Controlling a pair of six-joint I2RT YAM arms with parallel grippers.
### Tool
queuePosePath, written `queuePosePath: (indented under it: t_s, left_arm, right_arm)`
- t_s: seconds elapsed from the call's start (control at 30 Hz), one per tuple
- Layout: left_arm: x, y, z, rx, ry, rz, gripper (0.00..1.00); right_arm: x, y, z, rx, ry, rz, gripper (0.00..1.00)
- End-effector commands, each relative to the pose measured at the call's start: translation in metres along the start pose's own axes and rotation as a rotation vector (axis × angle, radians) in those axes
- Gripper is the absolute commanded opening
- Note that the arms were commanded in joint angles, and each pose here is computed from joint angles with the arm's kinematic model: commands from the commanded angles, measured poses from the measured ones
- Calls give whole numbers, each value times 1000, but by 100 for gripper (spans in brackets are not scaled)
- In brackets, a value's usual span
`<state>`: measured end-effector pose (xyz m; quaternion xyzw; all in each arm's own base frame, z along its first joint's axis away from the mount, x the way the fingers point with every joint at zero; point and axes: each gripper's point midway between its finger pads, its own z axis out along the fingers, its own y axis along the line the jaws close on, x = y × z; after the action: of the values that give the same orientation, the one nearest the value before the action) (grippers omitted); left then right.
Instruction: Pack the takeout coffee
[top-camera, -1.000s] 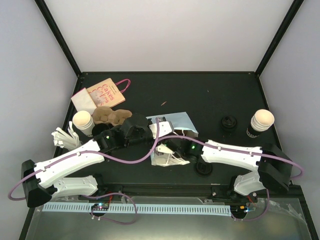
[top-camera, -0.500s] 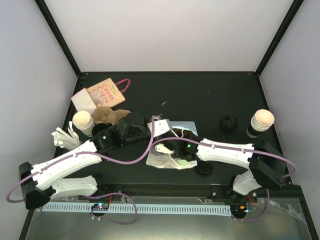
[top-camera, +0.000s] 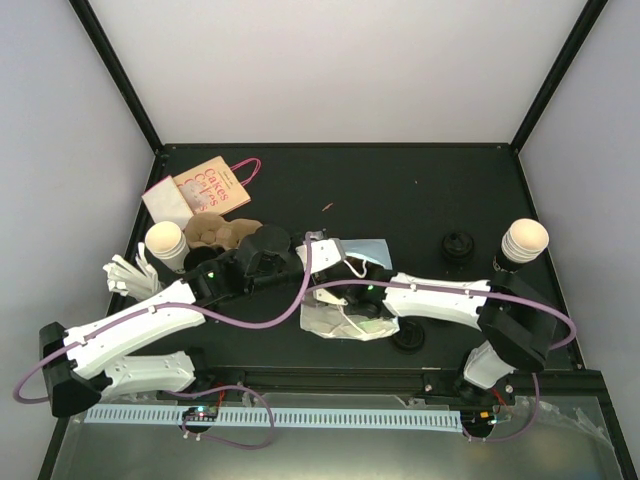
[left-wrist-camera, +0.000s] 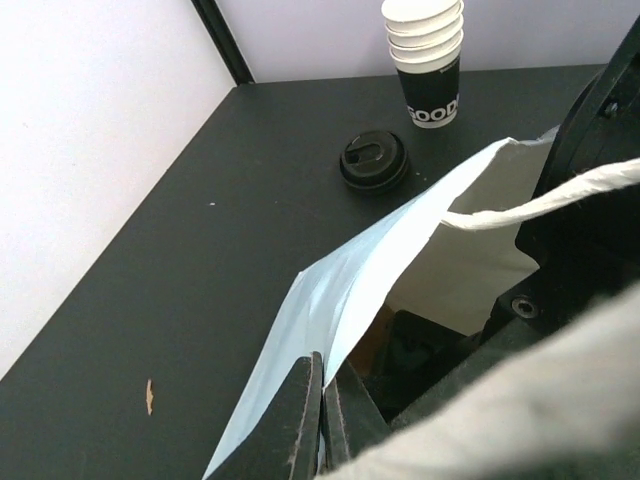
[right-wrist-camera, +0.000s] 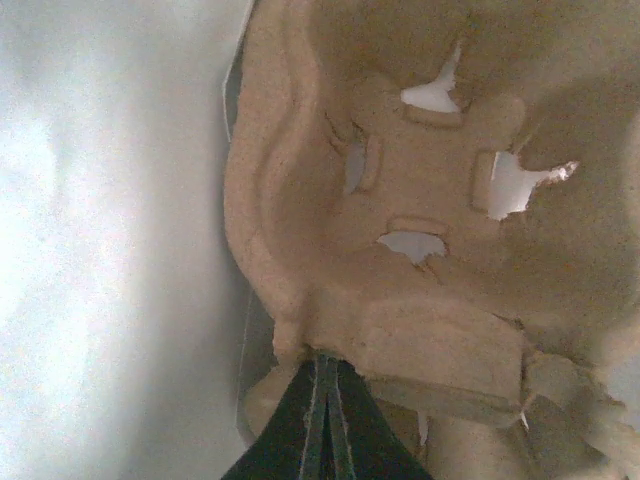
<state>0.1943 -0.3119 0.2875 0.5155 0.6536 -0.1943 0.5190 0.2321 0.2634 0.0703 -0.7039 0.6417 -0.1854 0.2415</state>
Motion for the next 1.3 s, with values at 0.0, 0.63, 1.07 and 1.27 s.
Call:
queuePosePath:
  t_s: [0.0, 0.63, 1.07, 1.27]
  left_arm:
    - [-16, -42, -3, 182, -44, 24, 2]
    - [-4, -59, 7, 240, -32, -1, 2]
    - [20, -42, 26, 125, 98, -20, 2]
    - [21, -40, 29, 117, 105, -24, 2]
  right_arm:
    - [1, -22, 9, 39, 22, 95, 1]
    - [-12, -50, 7, 205, -65, 144, 1]
    - [5, -15, -27, 16, -44, 148, 1]
    - [10, -11, -48, -28, -70, 172, 1]
